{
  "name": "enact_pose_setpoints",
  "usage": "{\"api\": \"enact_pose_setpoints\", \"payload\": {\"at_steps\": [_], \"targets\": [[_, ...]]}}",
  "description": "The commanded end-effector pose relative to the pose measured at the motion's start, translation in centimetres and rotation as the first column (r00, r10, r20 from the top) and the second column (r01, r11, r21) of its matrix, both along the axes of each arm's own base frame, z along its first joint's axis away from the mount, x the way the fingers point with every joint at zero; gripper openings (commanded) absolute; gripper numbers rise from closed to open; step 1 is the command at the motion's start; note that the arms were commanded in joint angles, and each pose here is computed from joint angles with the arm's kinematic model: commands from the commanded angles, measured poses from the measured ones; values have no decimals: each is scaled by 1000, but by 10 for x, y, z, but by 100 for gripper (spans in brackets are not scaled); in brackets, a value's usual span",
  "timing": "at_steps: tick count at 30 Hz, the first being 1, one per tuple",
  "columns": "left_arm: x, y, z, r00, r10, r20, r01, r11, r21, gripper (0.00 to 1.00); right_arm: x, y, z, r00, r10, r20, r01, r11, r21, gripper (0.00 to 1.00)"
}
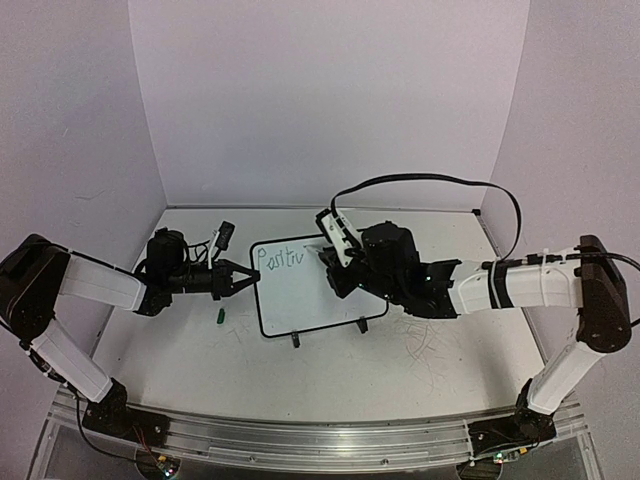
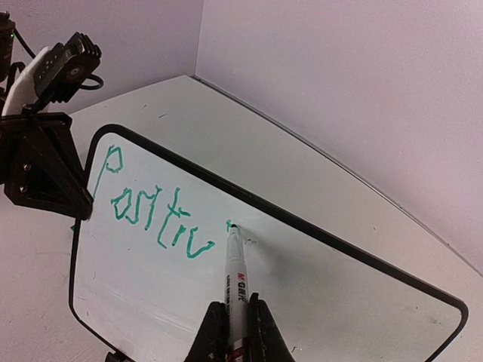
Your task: Write a sentence on the whiteboard
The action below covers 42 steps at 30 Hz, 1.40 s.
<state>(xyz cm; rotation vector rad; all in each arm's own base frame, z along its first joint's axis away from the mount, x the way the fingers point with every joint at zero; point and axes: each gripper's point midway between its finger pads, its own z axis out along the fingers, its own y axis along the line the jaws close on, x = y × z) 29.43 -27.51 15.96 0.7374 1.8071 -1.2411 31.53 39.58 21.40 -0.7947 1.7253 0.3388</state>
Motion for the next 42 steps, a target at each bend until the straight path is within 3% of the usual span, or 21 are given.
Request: {"api": "enact_pose_setpoints", "payload": {"at_steps": [1, 11, 42], "targets": [[3, 1, 24, 994, 9, 108, -6, 1000, -25, 0, 4, 2, -4, 1000, -21, -11, 21, 1000, 4, 0], [4, 1, 23, 994, 13, 105, -11, 1000, -21, 0, -9, 1, 23, 999, 37, 10, -38, 997, 61, 0], [4, 1, 24, 994, 11, 108, -8, 1000, -21, 0, -3, 2, -8, 999, 4, -38, -3, 1000, 6, 0]]}}
